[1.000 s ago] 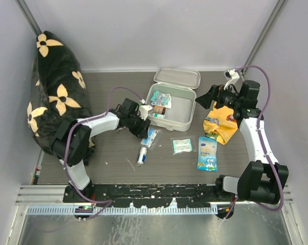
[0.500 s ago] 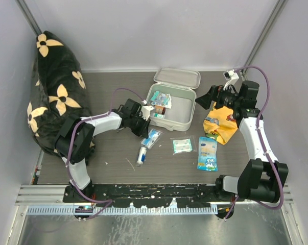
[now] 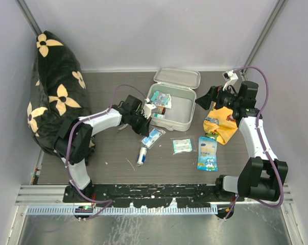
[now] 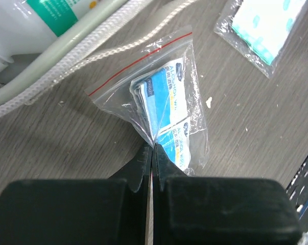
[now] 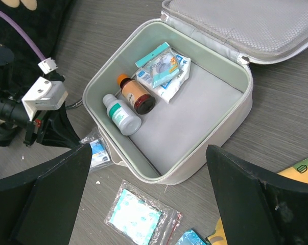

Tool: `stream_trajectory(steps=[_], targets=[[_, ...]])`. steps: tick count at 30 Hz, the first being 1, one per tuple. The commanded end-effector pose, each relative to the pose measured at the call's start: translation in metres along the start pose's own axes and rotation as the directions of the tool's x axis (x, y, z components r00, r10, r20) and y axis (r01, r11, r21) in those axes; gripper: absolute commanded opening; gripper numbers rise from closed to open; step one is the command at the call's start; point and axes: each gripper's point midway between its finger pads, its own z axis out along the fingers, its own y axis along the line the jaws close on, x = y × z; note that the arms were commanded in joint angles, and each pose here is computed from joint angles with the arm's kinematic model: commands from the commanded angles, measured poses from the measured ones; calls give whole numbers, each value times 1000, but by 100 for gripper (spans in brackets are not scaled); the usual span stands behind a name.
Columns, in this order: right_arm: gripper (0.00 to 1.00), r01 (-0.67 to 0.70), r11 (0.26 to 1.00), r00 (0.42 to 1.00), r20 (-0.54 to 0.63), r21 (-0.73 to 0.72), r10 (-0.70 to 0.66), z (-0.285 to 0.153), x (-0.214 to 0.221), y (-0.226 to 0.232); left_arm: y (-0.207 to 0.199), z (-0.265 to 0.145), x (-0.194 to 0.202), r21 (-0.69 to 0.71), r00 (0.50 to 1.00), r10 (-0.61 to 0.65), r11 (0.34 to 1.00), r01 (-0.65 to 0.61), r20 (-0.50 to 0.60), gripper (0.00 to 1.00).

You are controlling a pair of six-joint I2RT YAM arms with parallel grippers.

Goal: Organize the medicine kit

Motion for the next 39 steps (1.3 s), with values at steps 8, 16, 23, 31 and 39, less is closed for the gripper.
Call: stream_trajectory(steps=[8, 16, 23, 31, 39], targets=[[100, 56, 998, 998, 34, -10, -55, 1, -12, -1, -51, -63, -33, 171, 964, 264, 949, -264, 20, 0], [100, 65, 998, 997, 43, -20, -65, -2, -17, 5, -69, -78, -95, 183, 970, 177, 961, -206, 164, 0], [100, 91, 996, 994, 56, -13, -90, -7, -23, 8, -41, -69, -166, 58, 966, 22, 998, -38, 259, 0], [100, 139, 990, 988, 62, 33, -141, -15, -31, 9, -4, -34, -214, -11, 952, -122, 991, 130, 280, 0], [100, 151, 983, 986, 62, 101, -157, -19, -36, 0, 15, 4, -234, -55, 933, -183, 976, 210, 309, 0]])
